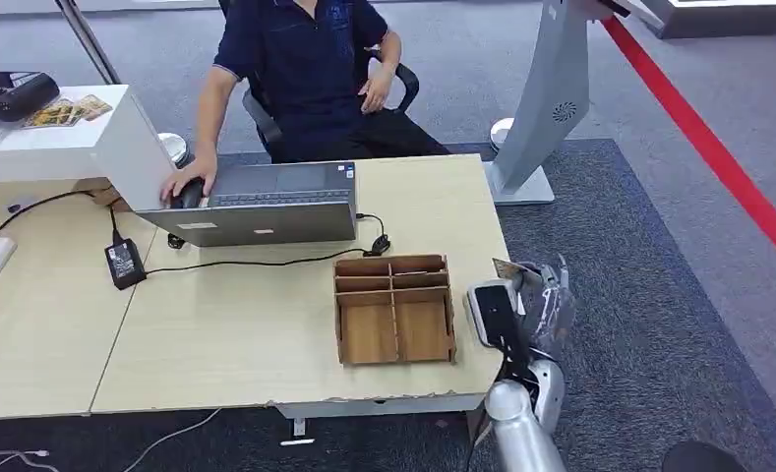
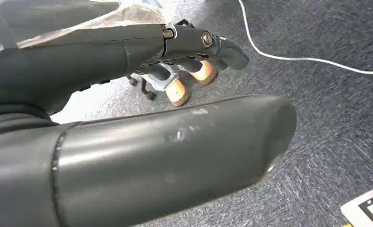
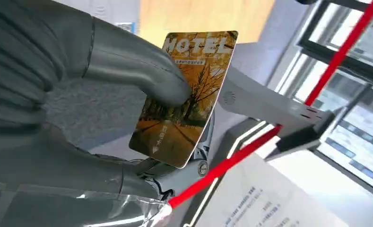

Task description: Pass the card to the sensor for recognition and then transmit it.

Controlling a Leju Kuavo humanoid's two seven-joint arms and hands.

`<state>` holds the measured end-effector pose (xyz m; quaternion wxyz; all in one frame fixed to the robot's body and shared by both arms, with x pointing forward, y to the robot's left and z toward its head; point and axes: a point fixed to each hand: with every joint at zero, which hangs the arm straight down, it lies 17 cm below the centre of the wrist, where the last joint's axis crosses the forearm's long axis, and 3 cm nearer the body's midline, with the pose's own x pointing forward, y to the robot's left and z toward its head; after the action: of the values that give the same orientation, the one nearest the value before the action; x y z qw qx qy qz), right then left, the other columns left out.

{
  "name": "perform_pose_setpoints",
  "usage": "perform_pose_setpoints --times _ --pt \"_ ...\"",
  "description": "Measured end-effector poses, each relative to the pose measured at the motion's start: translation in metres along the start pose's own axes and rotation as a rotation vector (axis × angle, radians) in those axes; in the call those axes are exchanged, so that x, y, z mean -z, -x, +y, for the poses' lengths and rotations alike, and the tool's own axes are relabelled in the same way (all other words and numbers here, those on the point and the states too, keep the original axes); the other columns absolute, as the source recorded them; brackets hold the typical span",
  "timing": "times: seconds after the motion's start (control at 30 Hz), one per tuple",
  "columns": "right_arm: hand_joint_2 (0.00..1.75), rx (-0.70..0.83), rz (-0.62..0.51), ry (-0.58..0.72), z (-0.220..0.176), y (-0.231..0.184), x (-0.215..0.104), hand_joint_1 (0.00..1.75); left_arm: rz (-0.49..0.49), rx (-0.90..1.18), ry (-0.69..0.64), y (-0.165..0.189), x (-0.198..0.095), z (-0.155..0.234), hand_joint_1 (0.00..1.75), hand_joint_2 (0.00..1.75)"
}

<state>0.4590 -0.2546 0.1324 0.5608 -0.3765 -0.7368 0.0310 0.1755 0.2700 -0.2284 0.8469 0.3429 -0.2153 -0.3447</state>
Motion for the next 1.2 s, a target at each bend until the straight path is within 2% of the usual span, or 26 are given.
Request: perform_pose_setpoints --times 0.53,1.2 --pt "1.75 0.065 -0.131 -0.002 0.008 -0.065 0.015 1.75 -0.036 0.012 -0.002 -0.009 -0.001 0.0 0.0 0.0" --pt "1.75 0.103 -0.192 -0.011 0.019 -0.105 0.029 1.75 -0.052 0.02 0.005 -0.014 -0.001 -0.001 0.0 0.0"
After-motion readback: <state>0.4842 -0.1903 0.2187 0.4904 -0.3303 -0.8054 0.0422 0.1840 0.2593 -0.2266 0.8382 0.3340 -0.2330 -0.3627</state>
